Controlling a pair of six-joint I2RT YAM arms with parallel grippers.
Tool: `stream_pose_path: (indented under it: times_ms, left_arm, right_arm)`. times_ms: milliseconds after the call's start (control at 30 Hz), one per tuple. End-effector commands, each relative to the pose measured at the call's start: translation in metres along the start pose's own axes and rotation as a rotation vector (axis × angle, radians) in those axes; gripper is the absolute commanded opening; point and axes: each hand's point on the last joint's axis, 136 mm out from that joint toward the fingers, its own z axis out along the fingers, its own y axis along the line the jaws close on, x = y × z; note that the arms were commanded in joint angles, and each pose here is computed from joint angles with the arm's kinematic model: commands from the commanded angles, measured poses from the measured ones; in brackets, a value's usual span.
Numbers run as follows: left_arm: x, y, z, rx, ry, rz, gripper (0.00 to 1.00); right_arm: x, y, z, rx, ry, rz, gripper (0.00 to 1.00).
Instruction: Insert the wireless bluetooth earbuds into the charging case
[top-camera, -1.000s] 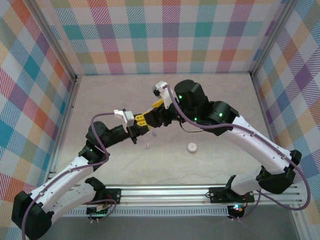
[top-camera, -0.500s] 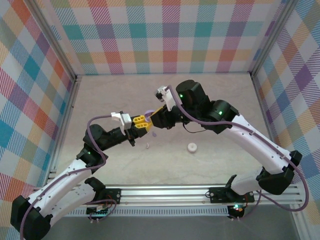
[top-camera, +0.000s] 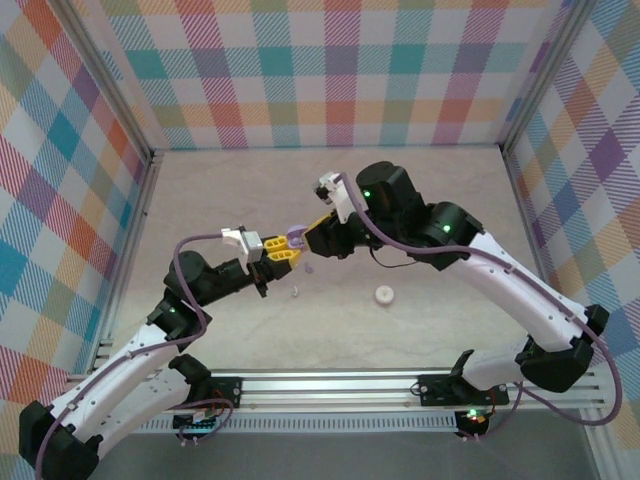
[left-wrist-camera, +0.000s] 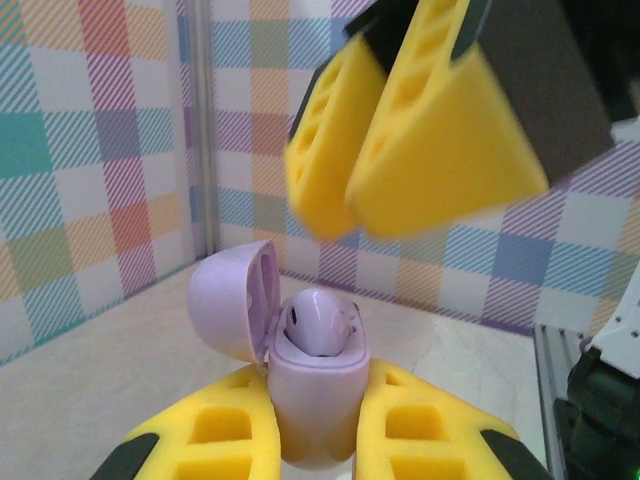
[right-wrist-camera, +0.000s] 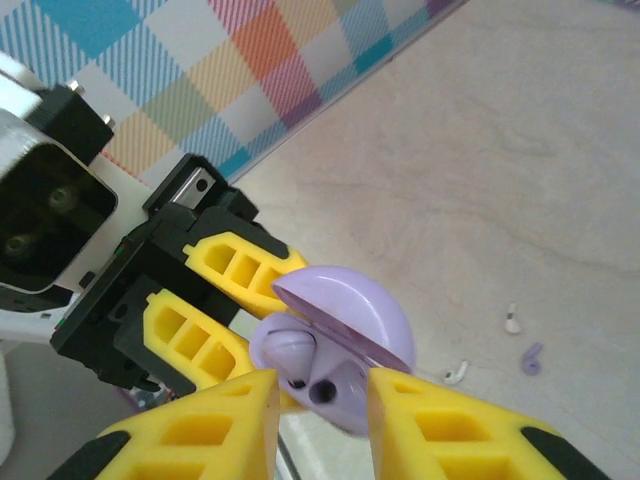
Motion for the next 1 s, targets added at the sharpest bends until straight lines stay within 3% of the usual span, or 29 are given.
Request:
stream_pose_path:
  times_ms: [0, 167, 300, 733, 967]
  left_arm:
    - [0.010, 0.005, -0.007, -0.056, 0.070, 0.019, 0.00]
    - [0.021, 0.007, -0.022, -0.109, 0.082, 0.002, 0.00]
    - [0.027, 0.006, -0.031, -0.131, 0.082, -0.014, 0.00]
    - [0.039, 0.002, -0.037, -0.122, 0.112, -0.024, 0.00]
    - [0.048, 0.004, -0.037, -0.132, 0.135, -0.016, 0.00]
  right_arm:
    - [-0.020, -0.021, -0.034, 0.121, -0.083, -0.005, 0.28]
    - [-0.003, -0.068, -0.028, 0.218, -0.022, 0.137, 0.30]
    - [0.019, -0.088, -0.001, 0.234, 0.032, 0.156, 0.34]
    - [0.106, -0.153, 0.164, 0.126, 0.396, 0.317, 0.40]
    - [0.142, -0.173, 0.208, 0.118, 0.511, 0.370, 0.42]
